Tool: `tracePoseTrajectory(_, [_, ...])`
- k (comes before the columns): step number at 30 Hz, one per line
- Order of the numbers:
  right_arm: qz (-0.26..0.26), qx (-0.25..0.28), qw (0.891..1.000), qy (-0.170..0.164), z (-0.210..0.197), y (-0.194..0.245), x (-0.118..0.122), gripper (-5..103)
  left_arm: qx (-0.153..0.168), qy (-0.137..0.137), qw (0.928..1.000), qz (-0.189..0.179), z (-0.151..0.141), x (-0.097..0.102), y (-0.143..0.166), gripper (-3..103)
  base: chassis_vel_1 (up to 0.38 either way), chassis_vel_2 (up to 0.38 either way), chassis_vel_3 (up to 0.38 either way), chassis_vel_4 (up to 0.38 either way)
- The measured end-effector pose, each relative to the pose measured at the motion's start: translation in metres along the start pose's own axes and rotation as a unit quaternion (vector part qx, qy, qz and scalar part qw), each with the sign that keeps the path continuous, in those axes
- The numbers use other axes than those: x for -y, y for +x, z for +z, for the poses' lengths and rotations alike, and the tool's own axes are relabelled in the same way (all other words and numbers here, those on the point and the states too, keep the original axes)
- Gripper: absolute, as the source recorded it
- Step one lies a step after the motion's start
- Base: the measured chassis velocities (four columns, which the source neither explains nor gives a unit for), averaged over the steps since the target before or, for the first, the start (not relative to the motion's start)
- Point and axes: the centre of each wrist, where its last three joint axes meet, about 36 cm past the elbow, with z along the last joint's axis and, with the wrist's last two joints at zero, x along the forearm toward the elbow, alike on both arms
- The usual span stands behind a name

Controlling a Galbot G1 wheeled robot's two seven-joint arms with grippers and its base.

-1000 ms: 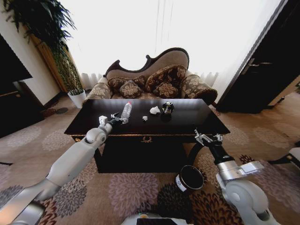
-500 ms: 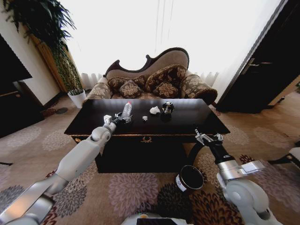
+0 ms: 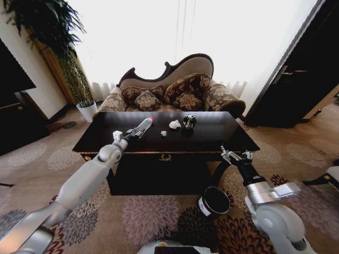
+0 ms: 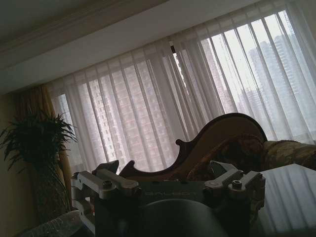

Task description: Move to the front of the table and place the trash on the table into the trash bin.

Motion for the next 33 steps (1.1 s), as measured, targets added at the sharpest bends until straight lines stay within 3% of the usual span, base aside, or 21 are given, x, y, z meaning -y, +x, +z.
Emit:
tracePoseTrajectory(6, [0.001, 0.000, 1.000, 0.015, 0.001, -0.001, 0.000, 100, 0.020, 0.000, 0.9997, 0.015, -0.025, 0.006, 0.050, 36, 0.000, 0.000, 0.000, 0.000])
tracePoseTrajectory(8, [0.002, 0.001, 1.000, 0.029, 0.002, -0.001, 0.000, 100, 0.030, 0.002, 0.9991, 0.029, -0.038, 0.016, 0.073, 36, 0.000, 0.000, 0.000, 0.000])
tracePoseTrajectory(10, [0.006, 0.004, 0.998, 0.069, 0.004, -0.002, 0.003, 100, 0.037, 0.012, 0.9980, 0.049, -0.053, 0.031, 0.098, 36, 0.000, 0.000, 0.000, 0.000])
tracePoseTrajectory(11, [0.006, 0.004, 0.998, 0.069, 0.004, -0.002, 0.003, 100, 0.037, 0.012, 0.9980, 0.049, -0.053, 0.031, 0.098, 36, 0.000, 0.000, 0.000, 0.000])
tracePoseTrajectory(12, [0.011, 0.004, 0.996, 0.090, 0.005, -0.002, 0.004, 100, 0.038, 0.016, 0.9976, 0.055, -0.057, 0.035, 0.103, 36, 0.000, 0.000, 0.000, 0.000])
tracePoseTrajectory(14, [0.029, 0.011, 0.987, 0.158, 0.010, -0.003, 0.009, 100, 0.043, 0.036, 0.9950, 0.082, -0.072, 0.055, 0.118, 36, 0.000, 0.000, 0.000, 0.000])
tracePoseTrajectory(15, [0.035, 0.015, 0.984, 0.177, 0.011, -0.003, 0.011, 100, 0.045, 0.046, 0.9936, 0.093, -0.078, 0.063, 0.122, 36, 0.000, 0.000, 0.000, 0.000])
tracePoseTrajectory(18, [0.042, 0.020, 0.978, 0.204, 0.013, -0.002, 0.012, 100, 0.048, 0.063, 0.9909, 0.109, -0.087, 0.077, 0.128, 36, 0.000, 0.000, 0.000, 0.000])
tracePoseTrajectory(20, [0.047, 0.031, 0.966, 0.253, 0.014, 0.000, 0.014, 100, 0.046, 0.086, 0.9859, 0.136, -0.097, 0.098, 0.137, 36, 0.000, 0.000, 0.000, 0.000])
tracePoseTrajectory(21, [0.047, 0.031, 0.966, 0.253, 0.014, 0.000, 0.014, 100, 0.046, 0.086, 0.9859, 0.136, -0.097, 0.098, 0.137, 36, 0.000, 0.000, 0.000, 0.000])
tracePoseTrajectory(25, [0.047, 0.051, 0.936, 0.345, 0.020, 0.005, 0.022, 100, 0.023, 0.131, 0.9754, 0.176, -0.102, 0.125, 0.151, 36, 0.000, 0.000, 0.000, 0.000])
tracePoseTrajectory(26, [0.047, 0.051, 0.936, 0.345, 0.020, 0.005, 0.022, 100, 0.023, 0.131, 0.9754, 0.176, -0.102, 0.125, 0.151, 36, 0.000, 0.000, 0.000, 0.000])
tracePoseTrajectory(28, [0.048, 0.069, 0.914, 0.396, 0.028, 0.008, 0.025, 100, 0.004, 0.166, 0.9629, 0.213, -0.103, 0.144, 0.159, 36, 0.000, 0.000, 0.000, 0.000])
tracePoseTrajectory(29, [0.048, 0.069, 0.914, 0.396, 0.028, 0.008, 0.025, 100, 0.004, 0.166, 0.9629, 0.213, -0.103, 0.144, 0.159, 36, 0.000, 0.000, 0.000, 0.000])
tracePoseTrajectory(30, [0.050, 0.073, 0.907, 0.411, 0.029, 0.009, 0.025, 100, 0.001, 0.172, 0.9596, 0.222, -0.103, 0.148, 0.161, 36, 0.000, 0.000, 0.000, 0.000])
tracePoseTrajectory(32, [0.046, 0.092, 0.876, 0.470, 0.033, 0.010, 0.027, 100, -0.005, 0.193, 0.9509, 0.242, -0.105, 0.160, 0.164, 36, 0.000, 0.000, 0.000, 0.000])
tracePoseTrajectory(33, [0.046, 0.092, 0.876, 0.470, 0.033, 0.010, 0.027, 100, -0.005, 0.193, 0.9509, 0.242, -0.105, 0.160, 0.164, 36, 0.000, 0.000, 0.000, 0.000])
